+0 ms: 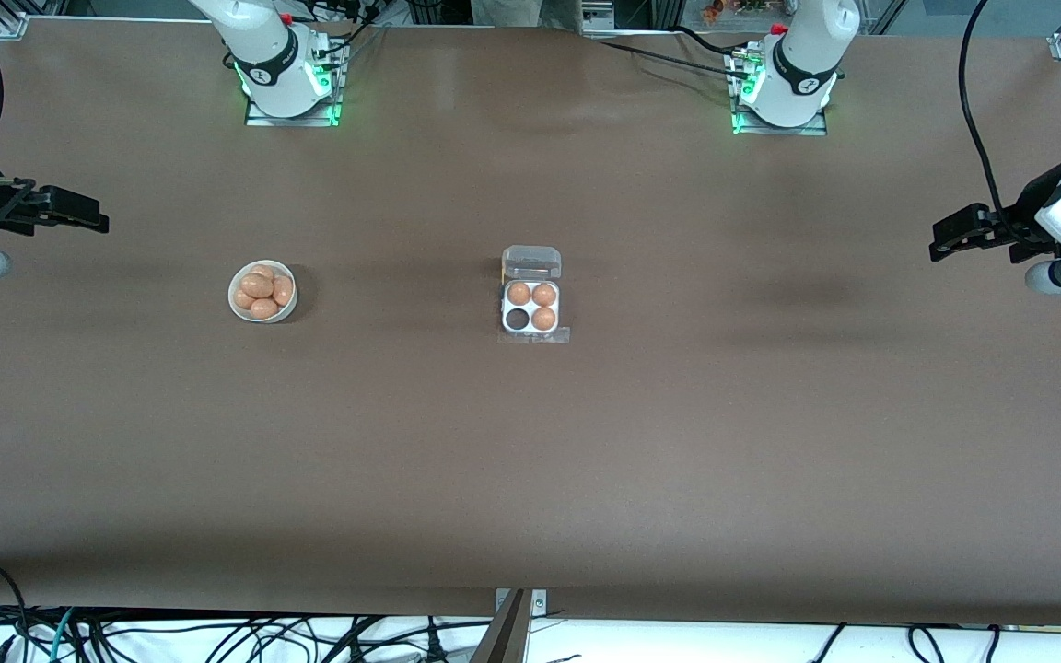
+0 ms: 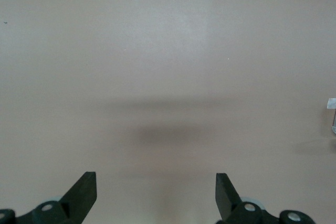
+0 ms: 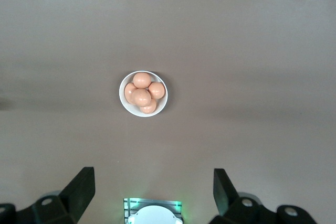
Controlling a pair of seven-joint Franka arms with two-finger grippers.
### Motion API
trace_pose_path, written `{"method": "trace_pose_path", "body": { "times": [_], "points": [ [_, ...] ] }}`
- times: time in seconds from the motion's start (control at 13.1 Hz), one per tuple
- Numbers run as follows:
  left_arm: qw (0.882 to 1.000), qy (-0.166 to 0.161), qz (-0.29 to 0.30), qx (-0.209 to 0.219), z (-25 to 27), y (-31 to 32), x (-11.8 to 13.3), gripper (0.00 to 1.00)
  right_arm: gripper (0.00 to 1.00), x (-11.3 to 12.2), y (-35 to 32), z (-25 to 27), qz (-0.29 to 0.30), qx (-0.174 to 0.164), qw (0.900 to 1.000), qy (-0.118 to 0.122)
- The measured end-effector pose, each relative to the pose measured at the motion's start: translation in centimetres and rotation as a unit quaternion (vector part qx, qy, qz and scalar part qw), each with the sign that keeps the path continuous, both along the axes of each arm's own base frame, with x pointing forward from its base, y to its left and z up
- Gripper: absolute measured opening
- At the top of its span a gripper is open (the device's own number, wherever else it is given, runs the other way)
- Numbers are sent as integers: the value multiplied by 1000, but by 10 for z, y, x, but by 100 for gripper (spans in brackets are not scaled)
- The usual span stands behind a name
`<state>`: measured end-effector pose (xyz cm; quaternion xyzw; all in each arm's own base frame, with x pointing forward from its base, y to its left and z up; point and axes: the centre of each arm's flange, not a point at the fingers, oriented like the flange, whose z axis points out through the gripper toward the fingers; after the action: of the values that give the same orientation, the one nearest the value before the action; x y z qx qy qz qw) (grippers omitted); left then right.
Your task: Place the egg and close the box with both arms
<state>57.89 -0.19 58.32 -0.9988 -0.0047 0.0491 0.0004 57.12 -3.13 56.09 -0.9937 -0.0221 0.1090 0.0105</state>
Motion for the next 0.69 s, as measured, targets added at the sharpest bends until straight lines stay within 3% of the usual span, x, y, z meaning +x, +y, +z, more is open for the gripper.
{"method": "trace_pose_path", "body": {
  "times": [0.69],
  "points": [
    [1000, 0, 0, 0, 0, 0, 0, 100, 100, -1, 4, -1, -15, 6, 1000, 3]
  ]
}}
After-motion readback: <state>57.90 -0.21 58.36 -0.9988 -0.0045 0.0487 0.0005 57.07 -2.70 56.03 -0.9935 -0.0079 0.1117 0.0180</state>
